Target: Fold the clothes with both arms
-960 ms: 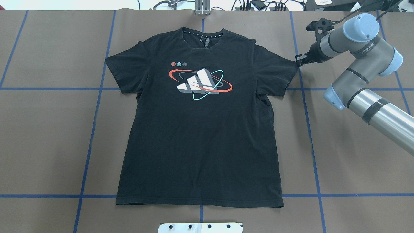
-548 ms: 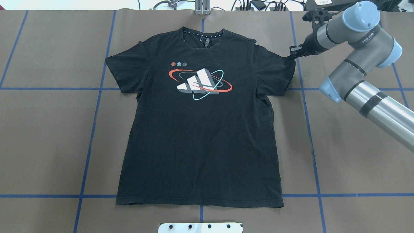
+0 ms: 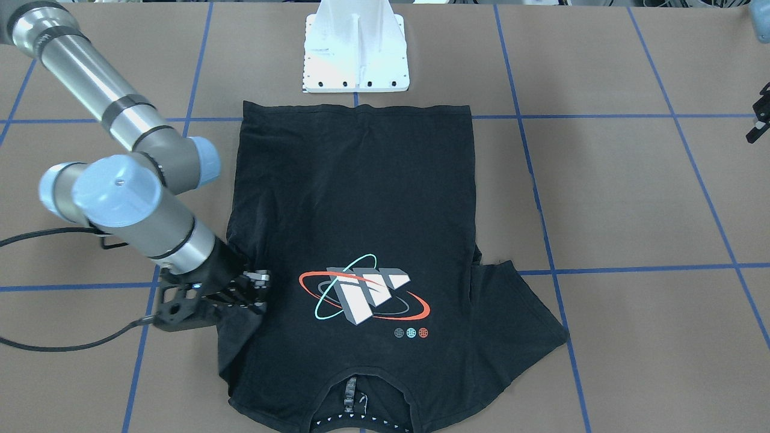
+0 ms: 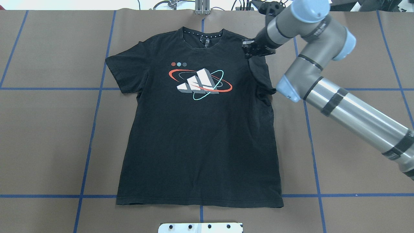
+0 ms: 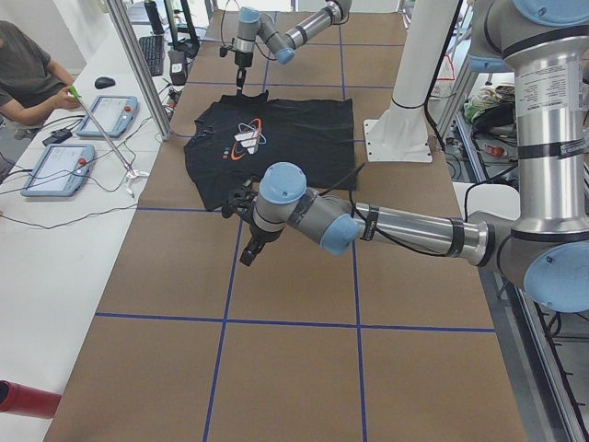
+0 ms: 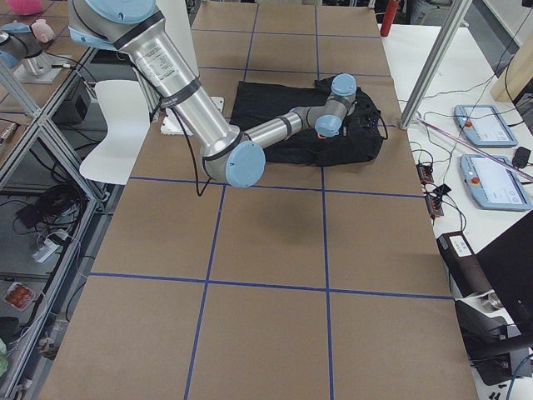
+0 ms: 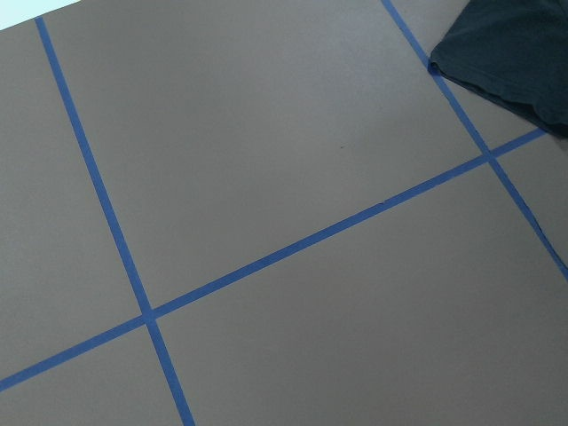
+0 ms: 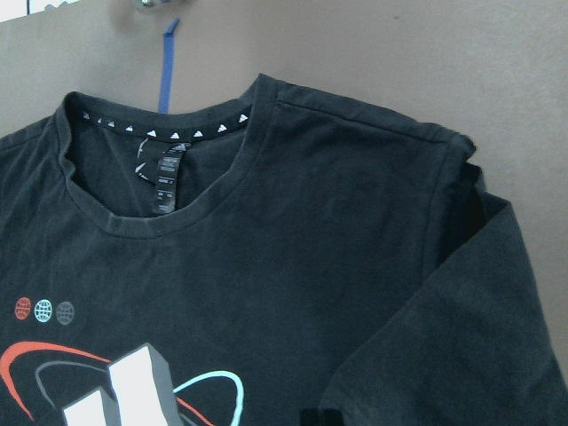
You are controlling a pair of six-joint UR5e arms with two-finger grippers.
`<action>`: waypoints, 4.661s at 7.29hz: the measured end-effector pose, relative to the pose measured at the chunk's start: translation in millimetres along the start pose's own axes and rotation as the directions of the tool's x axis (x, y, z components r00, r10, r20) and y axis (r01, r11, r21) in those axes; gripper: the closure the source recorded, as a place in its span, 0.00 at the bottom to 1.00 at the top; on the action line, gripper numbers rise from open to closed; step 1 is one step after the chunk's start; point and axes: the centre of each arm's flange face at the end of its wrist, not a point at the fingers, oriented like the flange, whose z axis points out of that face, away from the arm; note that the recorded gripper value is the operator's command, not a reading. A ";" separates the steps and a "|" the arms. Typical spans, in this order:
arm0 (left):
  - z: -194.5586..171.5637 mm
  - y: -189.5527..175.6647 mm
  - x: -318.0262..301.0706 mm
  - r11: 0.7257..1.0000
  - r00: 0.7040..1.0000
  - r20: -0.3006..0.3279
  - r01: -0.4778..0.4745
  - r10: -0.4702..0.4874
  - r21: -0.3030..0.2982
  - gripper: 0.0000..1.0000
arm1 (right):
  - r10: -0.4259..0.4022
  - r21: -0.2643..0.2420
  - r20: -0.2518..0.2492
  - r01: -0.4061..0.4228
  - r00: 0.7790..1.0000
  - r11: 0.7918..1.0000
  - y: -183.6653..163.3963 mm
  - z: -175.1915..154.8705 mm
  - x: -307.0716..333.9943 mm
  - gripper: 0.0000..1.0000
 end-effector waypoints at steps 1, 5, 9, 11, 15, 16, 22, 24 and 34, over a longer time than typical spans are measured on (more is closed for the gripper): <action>0.2 0.1 -0.2 1.000 1.000 0.000 0.001 -0.001 0.000 0.00 | 0.019 0.017 -0.013 -0.019 1.000 1.000 4.4 13.4 -20.7 1.00; 2.7 2.4 -2.2 1.000 1.000 -0.008 0.006 -0.006 -0.007 0.00 | 0.054 0.059 -0.062 -0.051 0.997 0.997 1.4 48.1 -63.3 0.02; 58.8 -87.4 55.1 0.999 0.987 -0.159 0.028 -0.033 -0.034 0.02 | 0.056 0.046 -0.044 -0.054 0.997 0.997 5.3 45.1 -73.4 0.00; 111.3 -171.3 110.1 0.994 0.972 -0.215 0.082 -0.095 -0.069 0.02 | 0.061 -0.010 -0.005 -0.061 0.998 0.998 30.9 12.5 -59.1 0.00; 240.4 -288.2 136.0 0.991 0.980 -0.170 0.093 -0.107 -0.092 0.21 | 0.078 -0.038 -0.020 -0.079 0.997 0.996 88.6 -49.9 -4.5 0.00; 265.8 -292.5 149.2 0.991 0.984 -0.134 0.111 -0.120 -0.073 0.29 | 0.080 -0.040 -0.023 -0.081 0.997 0.996 93.2 -53.8 2.6 0.00; 326.0 -280.6 158.8 0.988 0.987 -0.042 0.157 -0.157 -0.002 0.44 | 0.085 -0.041 -0.036 -0.087 0.996 0.995 98.4 -53.0 14.6 0.00; 328.9 -279.0 155.2 0.987 0.987 -0.039 0.159 -0.159 0.000 0.47 | 0.086 -0.041 -0.038 -0.087 0.996 0.995 98.4 -52.1 15.2 0.00; 336.3 -272.7 157.3 0.988 0.987 -0.045 0.155 -0.155 -0.011 0.54 | 0.076 -0.042 -0.045 -0.077 0.996 0.996 98.2 -47.3 17.3 0.01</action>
